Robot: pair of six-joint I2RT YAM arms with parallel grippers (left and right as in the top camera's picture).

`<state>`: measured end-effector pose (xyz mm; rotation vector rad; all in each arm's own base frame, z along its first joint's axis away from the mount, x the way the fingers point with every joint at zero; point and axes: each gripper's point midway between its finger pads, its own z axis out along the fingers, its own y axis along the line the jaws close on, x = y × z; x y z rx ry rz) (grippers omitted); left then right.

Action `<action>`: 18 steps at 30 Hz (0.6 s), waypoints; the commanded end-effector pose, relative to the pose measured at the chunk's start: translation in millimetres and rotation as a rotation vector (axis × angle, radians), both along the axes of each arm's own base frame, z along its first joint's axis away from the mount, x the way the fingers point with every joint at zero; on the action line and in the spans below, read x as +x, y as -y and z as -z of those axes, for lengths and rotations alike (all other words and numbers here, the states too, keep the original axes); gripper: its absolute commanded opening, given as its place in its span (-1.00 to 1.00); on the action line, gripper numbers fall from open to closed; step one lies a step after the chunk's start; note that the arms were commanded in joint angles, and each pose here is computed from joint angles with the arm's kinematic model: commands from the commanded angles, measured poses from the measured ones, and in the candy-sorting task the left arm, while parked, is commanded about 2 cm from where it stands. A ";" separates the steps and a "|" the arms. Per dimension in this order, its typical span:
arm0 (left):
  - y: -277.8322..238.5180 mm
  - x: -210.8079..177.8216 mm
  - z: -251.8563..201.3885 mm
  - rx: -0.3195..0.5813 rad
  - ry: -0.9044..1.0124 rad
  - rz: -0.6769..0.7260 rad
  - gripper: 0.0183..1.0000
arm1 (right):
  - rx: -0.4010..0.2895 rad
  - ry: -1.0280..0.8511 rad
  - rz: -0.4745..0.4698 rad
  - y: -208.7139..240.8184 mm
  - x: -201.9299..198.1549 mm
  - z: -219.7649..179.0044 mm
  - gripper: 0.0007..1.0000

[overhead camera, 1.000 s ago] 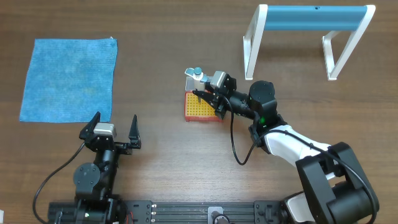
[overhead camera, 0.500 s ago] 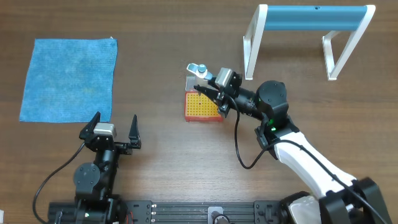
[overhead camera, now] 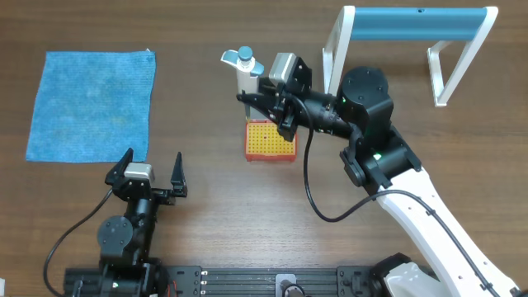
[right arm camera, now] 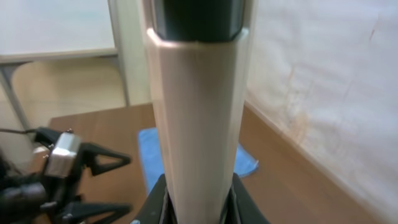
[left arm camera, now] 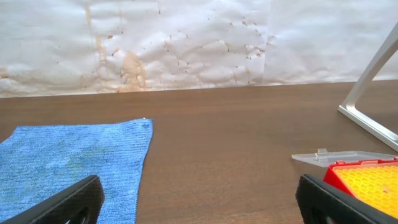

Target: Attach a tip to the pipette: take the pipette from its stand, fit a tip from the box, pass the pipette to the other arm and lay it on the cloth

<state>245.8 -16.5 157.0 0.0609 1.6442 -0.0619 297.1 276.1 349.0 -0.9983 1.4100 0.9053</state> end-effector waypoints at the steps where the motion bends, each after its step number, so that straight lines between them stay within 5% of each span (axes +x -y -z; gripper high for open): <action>1: 3.3 -0.6 0.9 0.008 -0.002 0.019 0.99 | 0.029 -0.191 -0.006 0.9 -9.7 2.3 -0.86; 14: 3.3 -0.6 0.9 0.008 -0.002 0.019 1.00 | 0.017 -0.259 -0.118 -3.7 -30.5 9.4 -0.85; 18: -14.4 0.2 0.0 0.016 0.002 -0.084 1.00 | -0.019 -0.345 -0.112 -1.8 -34.4 25.8 -0.85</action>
